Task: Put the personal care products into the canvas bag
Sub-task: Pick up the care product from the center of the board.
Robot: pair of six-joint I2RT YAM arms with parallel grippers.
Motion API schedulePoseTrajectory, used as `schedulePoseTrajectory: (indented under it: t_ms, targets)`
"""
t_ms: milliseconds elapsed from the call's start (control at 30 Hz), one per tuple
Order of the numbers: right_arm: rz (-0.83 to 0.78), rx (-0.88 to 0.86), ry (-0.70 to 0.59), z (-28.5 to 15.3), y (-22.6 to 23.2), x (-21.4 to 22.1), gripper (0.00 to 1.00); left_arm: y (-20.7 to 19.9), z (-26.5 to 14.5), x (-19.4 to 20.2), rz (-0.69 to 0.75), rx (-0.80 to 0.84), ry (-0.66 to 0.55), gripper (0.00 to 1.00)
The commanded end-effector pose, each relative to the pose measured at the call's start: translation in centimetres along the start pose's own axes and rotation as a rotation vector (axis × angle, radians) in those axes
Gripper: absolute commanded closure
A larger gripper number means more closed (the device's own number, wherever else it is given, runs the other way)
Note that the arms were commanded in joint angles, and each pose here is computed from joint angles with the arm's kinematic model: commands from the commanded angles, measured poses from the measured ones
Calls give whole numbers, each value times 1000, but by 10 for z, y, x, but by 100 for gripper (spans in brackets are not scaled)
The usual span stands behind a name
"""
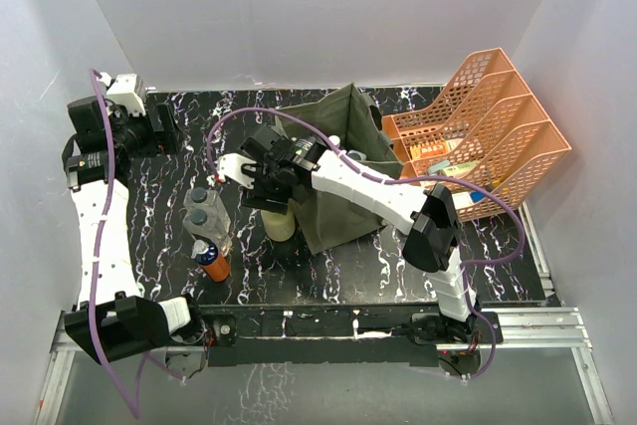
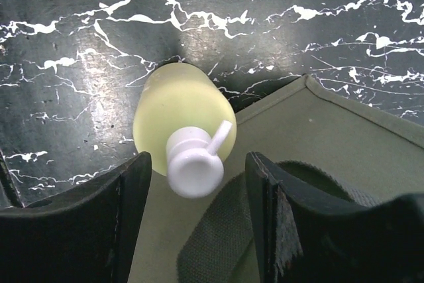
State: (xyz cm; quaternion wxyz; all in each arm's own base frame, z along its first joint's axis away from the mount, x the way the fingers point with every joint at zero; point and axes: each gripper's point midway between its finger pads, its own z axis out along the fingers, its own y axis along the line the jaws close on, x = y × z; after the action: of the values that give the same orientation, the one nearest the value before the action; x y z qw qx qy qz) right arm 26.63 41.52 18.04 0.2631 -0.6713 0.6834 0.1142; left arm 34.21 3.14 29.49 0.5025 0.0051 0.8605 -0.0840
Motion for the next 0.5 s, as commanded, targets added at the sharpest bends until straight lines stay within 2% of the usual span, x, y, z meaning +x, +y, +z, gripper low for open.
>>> schedulePoseTrajectory:
  t_ms: [0,467]
  targets:
    - [22,-39,-31,0,4,-4,41,-7,-8,-6,23,24,-45,3]
    - [51,-58,-7,9,8,8,52,-10,-11,-9,1,33,-46,3]
